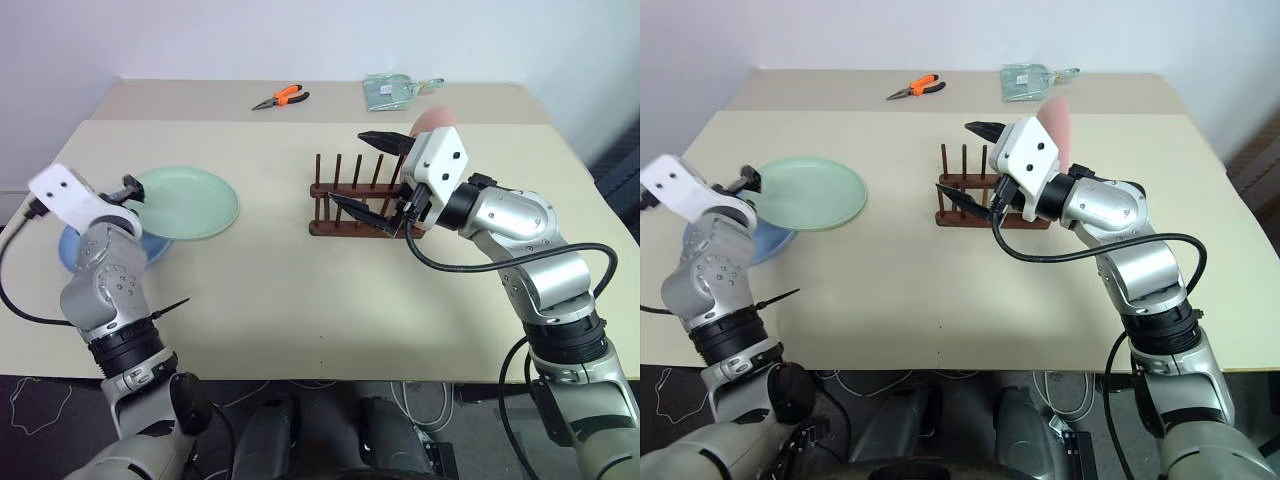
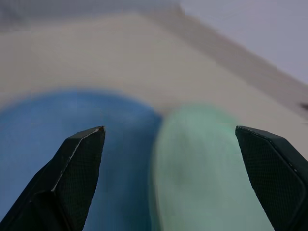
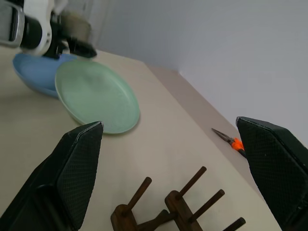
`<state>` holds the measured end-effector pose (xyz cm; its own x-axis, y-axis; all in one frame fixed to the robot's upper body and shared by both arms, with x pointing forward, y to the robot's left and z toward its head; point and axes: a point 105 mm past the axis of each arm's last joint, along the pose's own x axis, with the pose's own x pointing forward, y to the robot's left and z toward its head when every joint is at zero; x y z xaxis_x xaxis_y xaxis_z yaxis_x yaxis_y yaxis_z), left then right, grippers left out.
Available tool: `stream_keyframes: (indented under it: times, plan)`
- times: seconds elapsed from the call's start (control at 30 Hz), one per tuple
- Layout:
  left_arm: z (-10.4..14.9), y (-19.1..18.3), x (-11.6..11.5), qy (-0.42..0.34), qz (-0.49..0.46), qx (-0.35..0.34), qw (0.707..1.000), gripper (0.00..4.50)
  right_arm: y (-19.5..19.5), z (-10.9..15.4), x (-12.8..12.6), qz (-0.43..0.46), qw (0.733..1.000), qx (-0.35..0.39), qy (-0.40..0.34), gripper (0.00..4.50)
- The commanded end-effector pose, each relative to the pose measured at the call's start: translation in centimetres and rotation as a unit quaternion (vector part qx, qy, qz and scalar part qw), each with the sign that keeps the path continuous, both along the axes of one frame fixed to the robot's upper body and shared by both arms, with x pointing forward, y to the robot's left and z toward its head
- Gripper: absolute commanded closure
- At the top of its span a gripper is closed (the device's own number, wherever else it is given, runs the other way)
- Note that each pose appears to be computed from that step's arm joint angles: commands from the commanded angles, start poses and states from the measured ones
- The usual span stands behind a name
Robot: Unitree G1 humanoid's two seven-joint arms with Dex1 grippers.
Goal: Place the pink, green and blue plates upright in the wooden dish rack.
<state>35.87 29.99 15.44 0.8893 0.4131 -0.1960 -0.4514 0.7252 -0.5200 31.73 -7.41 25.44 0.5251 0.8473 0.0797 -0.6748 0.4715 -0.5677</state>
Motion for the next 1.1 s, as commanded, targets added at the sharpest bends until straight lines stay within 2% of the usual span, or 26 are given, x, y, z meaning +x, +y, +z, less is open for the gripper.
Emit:
stream_keyframes:
  times: [0.03,0.2,0.27,0.43,0.57,0.73,0.87,0.97,1.1]
  plan:
    - [0.1,0.1,-0.5,-0.012,0.005,-0.057,0.998,0.89,-0.2,0.5,-0.1,-0.005,1.000,0.007,-0.019,0.00]
    - [-0.5,-0.1,-0.3,-0.004,0.004,-0.081,0.997,3.46,-0.4,0.3,0.0,-0.011,1.000,0.010,-0.016,0.00]
    - [1.5,-1.0,0.4,-0.049,-0.030,-0.060,0.997,4.47,-0.8,0.4,0.2,-0.019,1.000,0.011,-0.010,0.00]
    - [7.0,-5.3,1.1,-0.161,-0.141,0.029,0.976,4.47,-0.9,0.9,0.3,-0.034,0.999,-0.002,-0.033,0.00]
    - [10.1,-10.7,0.9,-0.226,-0.236,0.046,0.944,4.47,0.7,-0.1,-0.2,-0.020,0.995,-0.059,-0.076,0.00]
    - [12.0,-16.5,0.0,-0.249,-0.335,0.086,0.905,4.47,2.8,-0.9,-0.4,-0.008,0.982,-0.121,-0.148,0.00]
    - [12.7,-19.4,-0.9,-0.272,-0.381,0.056,0.882,4.47,3.5,-1.3,1.3,-0.039,0.964,-0.171,-0.200,0.00]
    - [12.1,-20.1,-1.2,-0.266,-0.394,0.050,0.878,4.50,3.3,-1.5,1.9,-0.051,0.959,-0.183,-0.210,0.83]
    - [11.8,-20.2,-1.4,-0.265,-0.399,0.030,0.877,4.50,3.1,-1.7,2.0,-0.059,0.956,-0.189,-0.216,2.83]
